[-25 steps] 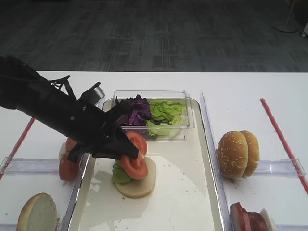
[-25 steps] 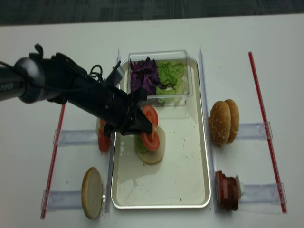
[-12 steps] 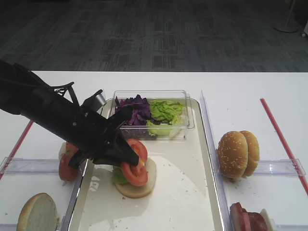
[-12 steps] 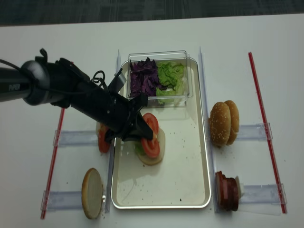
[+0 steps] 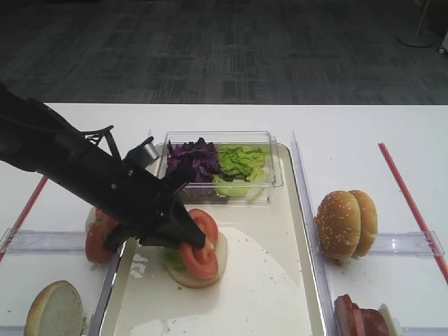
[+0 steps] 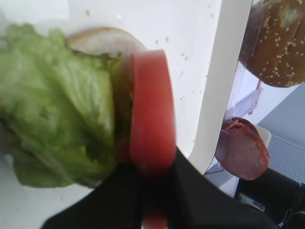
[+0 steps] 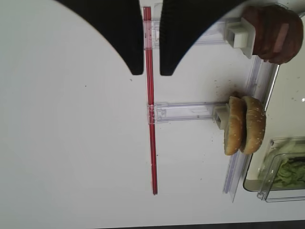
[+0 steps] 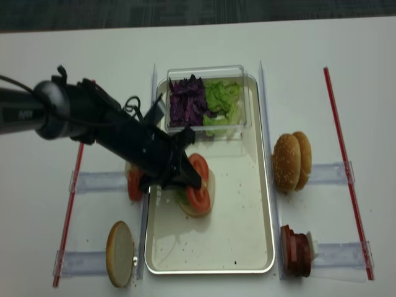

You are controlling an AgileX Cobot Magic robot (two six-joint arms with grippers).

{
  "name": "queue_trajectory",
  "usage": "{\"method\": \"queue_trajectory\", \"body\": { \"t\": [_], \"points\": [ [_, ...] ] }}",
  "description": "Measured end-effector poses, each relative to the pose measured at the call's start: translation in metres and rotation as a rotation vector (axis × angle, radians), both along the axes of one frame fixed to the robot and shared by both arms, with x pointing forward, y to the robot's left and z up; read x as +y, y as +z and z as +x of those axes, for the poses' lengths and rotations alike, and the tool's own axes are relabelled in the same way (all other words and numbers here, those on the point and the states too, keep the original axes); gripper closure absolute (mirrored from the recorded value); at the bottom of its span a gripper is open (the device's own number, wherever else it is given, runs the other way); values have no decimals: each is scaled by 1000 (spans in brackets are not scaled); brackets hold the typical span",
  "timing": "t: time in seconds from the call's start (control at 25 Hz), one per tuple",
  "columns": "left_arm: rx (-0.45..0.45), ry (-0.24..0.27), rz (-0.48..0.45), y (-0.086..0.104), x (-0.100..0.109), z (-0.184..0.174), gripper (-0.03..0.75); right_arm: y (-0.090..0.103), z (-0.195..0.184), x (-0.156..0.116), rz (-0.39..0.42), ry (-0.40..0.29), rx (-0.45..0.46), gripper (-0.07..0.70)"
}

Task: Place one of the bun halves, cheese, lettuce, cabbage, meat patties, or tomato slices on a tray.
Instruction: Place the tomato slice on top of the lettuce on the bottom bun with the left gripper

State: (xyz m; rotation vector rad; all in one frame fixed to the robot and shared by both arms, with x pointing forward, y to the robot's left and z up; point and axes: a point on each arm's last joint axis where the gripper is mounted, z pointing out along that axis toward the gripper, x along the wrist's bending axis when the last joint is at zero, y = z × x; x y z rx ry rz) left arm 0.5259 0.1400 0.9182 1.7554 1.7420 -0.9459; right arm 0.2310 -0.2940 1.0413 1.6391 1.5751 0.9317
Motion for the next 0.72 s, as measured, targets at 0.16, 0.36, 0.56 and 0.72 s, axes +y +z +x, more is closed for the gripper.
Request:
{"method": "queue_trajectory", "body": {
  "t": [0.16, 0.36, 0.56, 0.72],
  "points": [
    [-3, -15, 7, -3, -7, -3, 664, 0, 0, 0, 0, 0, 0, 501],
    [-2, -2, 7, -3, -8, -2, 664, 0, 0, 0, 0, 0, 0, 501],
    [-4, 1, 12, -3, -7, -2, 664, 0, 0, 0, 0, 0, 0, 501],
    [-6, 3, 14, -3, -7, -1, 664, 0, 0, 0, 0, 0, 0, 501]
  ]
}}
